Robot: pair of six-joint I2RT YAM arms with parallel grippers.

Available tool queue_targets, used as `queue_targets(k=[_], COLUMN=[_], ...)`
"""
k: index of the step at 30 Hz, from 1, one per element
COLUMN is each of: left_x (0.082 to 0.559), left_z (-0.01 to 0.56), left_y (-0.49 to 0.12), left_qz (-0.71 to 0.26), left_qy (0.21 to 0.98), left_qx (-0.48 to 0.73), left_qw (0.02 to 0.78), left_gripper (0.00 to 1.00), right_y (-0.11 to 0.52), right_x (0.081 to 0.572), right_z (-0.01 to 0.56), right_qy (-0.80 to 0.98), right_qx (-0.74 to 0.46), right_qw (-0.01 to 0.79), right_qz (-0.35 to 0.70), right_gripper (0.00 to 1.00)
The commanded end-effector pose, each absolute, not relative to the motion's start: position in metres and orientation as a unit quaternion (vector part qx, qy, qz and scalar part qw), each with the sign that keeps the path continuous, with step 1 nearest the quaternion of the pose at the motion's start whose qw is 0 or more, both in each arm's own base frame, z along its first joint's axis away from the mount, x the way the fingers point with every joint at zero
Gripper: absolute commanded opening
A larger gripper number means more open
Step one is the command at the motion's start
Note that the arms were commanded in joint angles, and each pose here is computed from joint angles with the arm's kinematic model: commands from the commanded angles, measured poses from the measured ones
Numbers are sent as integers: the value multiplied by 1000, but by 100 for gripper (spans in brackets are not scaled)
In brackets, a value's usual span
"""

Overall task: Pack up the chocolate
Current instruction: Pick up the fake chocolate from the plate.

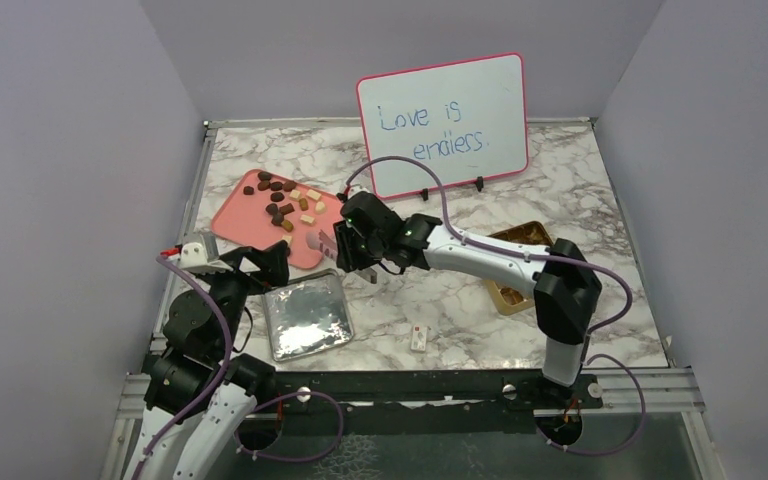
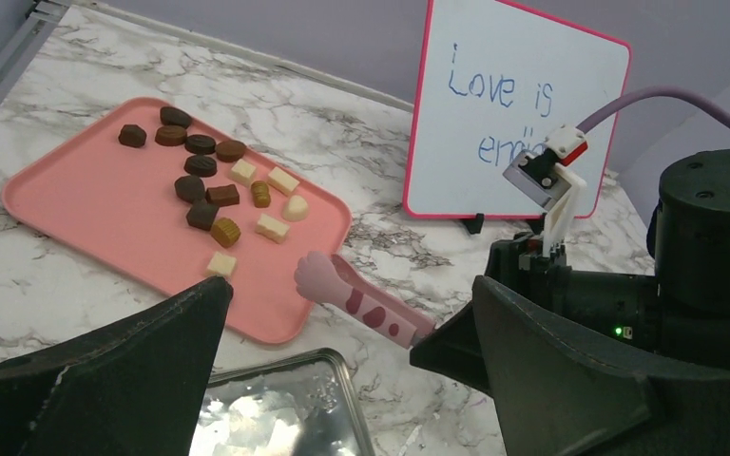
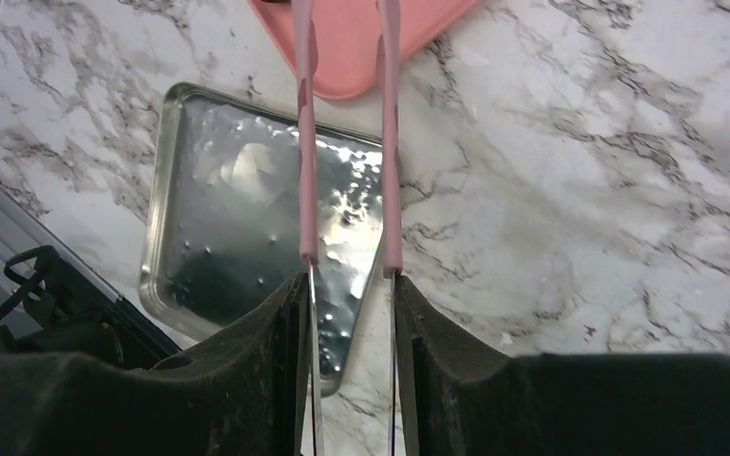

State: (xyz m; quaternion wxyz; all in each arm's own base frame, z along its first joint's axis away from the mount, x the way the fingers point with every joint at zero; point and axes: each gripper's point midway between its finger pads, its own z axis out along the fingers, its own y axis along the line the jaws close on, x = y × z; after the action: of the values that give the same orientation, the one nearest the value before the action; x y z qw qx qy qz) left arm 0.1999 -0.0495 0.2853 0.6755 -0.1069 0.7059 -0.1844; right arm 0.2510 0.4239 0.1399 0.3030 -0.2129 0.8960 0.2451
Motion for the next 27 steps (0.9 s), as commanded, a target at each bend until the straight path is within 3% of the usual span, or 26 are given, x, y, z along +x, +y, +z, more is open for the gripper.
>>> queue_targets(k=[1,27], left_x=[197,196], left_z=[288,288], left_y=[-36,-36], left_qz=[-166,-169], left_qy=[699,699], left_qx=[-133,-136], left_qw=[683,681], left_gripper=[99,99], right_y=[461,521], right_x=[251,254], right_z=[149,96], right_qy=[879,894], right_qx=[-229,-223], right_qw=[309,248], right_qz=[280,300], right_gripper=[39,41])
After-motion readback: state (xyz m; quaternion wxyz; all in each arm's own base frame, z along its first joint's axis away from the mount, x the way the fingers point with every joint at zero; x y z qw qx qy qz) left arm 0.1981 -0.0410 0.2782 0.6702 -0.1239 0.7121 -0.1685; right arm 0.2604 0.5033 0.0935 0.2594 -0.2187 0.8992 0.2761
